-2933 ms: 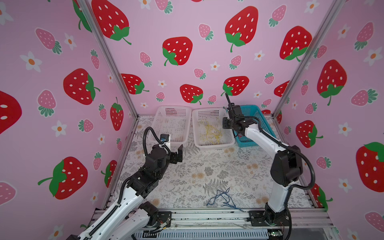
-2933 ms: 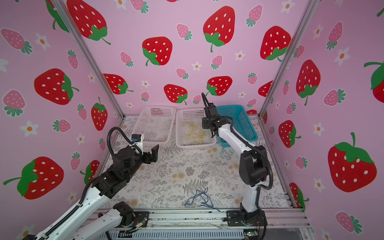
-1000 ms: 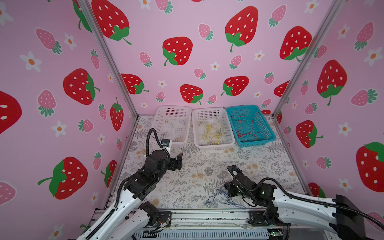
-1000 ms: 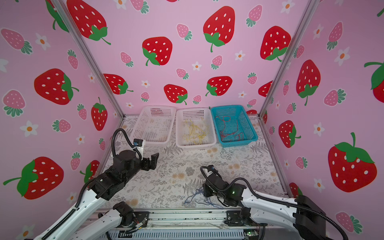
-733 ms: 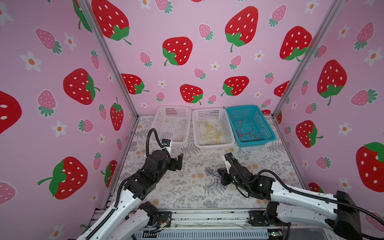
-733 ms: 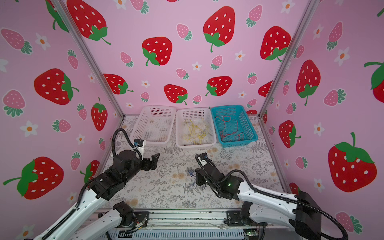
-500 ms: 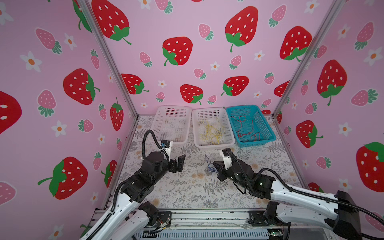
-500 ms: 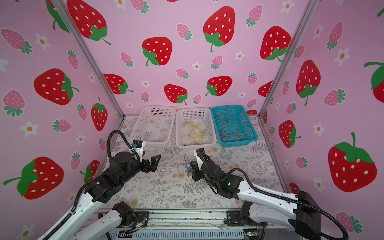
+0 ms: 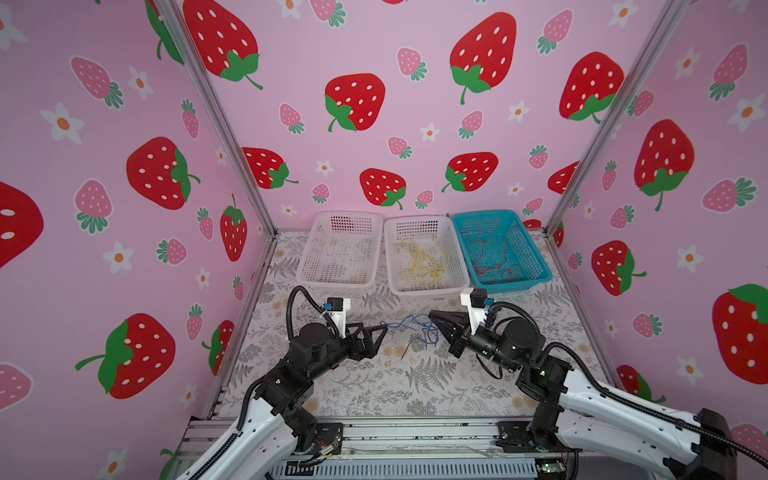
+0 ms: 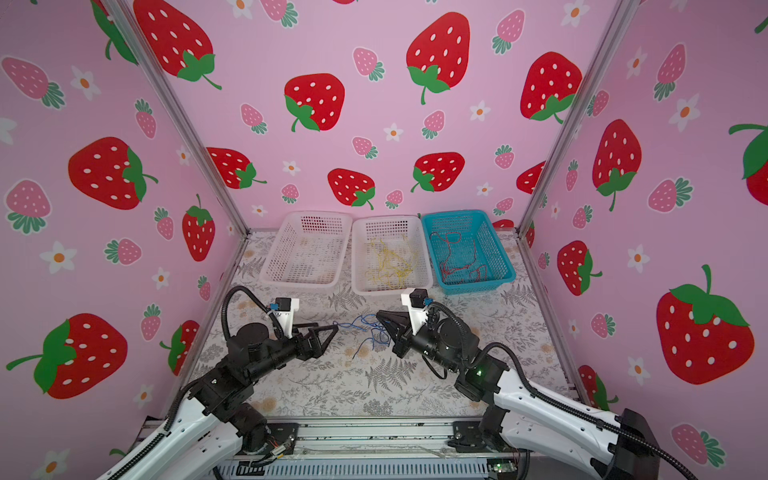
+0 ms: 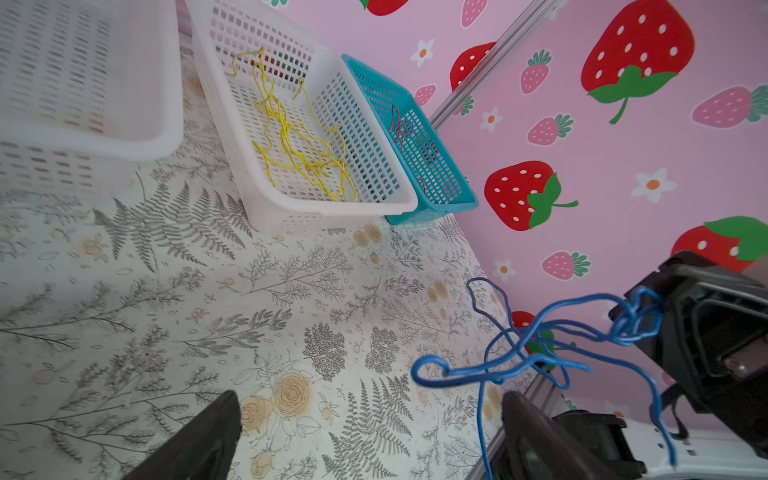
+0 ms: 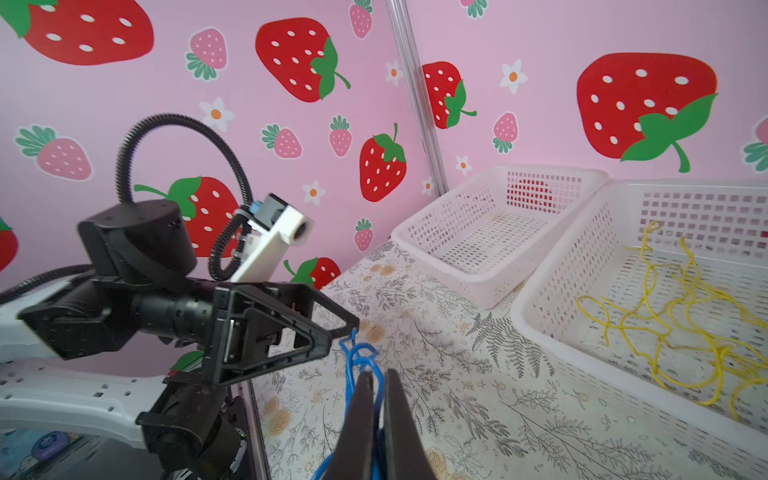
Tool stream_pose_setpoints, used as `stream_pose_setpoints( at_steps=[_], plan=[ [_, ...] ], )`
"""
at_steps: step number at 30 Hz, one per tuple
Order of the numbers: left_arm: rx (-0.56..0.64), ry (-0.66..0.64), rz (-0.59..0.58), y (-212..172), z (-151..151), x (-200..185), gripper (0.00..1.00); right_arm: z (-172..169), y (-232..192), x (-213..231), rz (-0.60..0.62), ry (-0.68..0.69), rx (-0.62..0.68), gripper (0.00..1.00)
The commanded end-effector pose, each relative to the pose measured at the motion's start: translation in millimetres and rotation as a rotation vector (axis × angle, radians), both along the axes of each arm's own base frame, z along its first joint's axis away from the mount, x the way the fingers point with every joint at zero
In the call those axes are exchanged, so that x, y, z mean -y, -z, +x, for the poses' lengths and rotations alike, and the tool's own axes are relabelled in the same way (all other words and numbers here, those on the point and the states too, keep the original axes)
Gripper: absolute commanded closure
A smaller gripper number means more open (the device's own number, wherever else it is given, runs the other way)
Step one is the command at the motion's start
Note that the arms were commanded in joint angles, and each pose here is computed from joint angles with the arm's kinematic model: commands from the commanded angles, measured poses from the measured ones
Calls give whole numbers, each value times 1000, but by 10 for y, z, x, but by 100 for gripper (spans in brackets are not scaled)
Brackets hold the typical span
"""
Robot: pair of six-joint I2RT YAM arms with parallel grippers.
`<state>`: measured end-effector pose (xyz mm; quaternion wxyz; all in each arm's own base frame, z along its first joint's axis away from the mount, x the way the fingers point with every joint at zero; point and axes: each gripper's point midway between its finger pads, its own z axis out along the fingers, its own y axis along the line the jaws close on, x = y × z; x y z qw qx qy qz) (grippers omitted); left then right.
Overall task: Untangle the cables
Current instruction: 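Lift the blue wires with the right gripper toward the left gripper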
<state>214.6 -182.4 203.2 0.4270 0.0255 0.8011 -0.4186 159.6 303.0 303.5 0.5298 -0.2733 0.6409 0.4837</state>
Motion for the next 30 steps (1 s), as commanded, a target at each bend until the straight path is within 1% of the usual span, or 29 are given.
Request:
stream_pose_setpoints(
  at_steps=[1, 5, 10, 16, 18, 20, 22, 28, 30],
  plan=[
    [115, 49, -217, -456, -23, 127, 1, -167, -208, 14, 86, -114, 29, 100],
    [143, 70, -273, -506, -37, 165, 1, -177, -188, 26, 87, -148, 12, 100],
    [207, 87, -380, -673, -97, 152, 1, -189, -150, 3, 83, -173, -3, 100],
    [232, 138, -423, -730, -205, 189, 0, -179, -132, -18, 81, -179, -13, 100],
    [233, 158, -438, -742, -240, 212, 1, -183, -151, -18, 87, -181, -10, 100],
    [236, 175, -439, -750, -265, 233, 5, -179, -151, -21, 88, -181, -11, 100],
    [238, 183, -442, -758, -277, 243, 11, -173, -138, -34, 84, -183, -13, 100],
    [236, 204, -449, -774, -309, 267, 34, -151, -116, -39, 83, -177, -25, 100],
    [227, 220, -449, -765, -329, 287, 37, -141, -111, -33, 83, -171, -27, 100]
  ],
)
